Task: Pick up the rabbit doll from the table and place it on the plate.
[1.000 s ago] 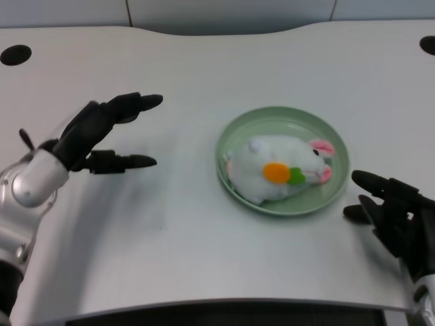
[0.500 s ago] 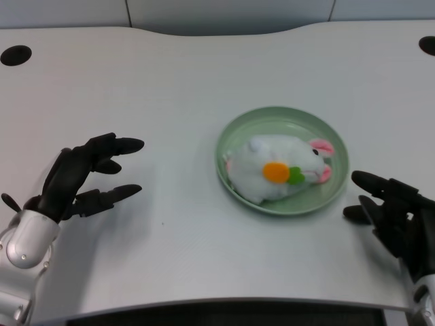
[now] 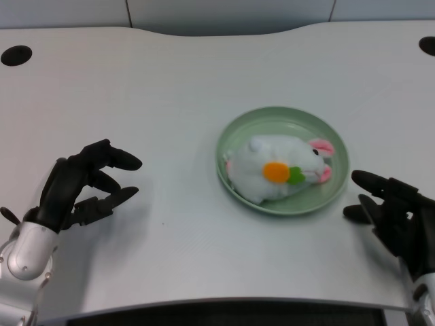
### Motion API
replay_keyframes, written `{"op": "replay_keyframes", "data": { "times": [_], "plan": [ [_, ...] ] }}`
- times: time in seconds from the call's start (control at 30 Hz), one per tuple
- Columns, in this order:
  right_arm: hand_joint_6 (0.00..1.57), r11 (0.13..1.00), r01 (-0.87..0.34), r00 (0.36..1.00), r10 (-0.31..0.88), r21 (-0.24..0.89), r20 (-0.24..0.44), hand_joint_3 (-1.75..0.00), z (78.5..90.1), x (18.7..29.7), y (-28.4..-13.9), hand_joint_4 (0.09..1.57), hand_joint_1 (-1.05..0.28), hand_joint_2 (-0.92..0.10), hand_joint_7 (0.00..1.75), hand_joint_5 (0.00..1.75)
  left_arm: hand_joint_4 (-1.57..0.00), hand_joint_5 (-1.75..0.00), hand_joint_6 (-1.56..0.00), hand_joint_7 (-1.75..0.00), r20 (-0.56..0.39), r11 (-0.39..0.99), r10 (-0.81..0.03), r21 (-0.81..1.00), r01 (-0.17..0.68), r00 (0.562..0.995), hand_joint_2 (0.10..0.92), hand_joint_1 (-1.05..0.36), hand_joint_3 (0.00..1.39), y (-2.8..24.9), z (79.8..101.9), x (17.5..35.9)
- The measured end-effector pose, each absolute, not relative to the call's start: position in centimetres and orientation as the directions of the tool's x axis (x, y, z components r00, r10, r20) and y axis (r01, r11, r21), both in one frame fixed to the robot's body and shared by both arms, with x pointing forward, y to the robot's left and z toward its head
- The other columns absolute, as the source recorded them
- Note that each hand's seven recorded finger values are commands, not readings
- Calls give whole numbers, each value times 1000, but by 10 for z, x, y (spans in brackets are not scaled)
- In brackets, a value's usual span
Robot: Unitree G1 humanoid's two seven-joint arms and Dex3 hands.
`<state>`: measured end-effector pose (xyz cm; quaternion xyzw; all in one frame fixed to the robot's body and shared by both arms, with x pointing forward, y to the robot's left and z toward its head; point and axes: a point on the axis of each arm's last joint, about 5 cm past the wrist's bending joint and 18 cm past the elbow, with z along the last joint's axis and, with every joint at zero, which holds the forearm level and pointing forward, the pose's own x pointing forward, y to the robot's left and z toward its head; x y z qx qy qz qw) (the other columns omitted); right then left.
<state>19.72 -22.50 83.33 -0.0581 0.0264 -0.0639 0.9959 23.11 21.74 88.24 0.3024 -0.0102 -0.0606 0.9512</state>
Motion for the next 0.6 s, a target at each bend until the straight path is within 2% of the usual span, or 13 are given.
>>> {"op": "replay_keyframes", "data": {
  "times": [0.6],
  "plan": [
    [981,986,120,991,-126,-116,-47,-189,833,198,-225,803,-406,-921,8,730,-514,-1348,-568,-910,-42,810,-107,575,112,993,921,-378,225,218,882,231]
  ]
}}
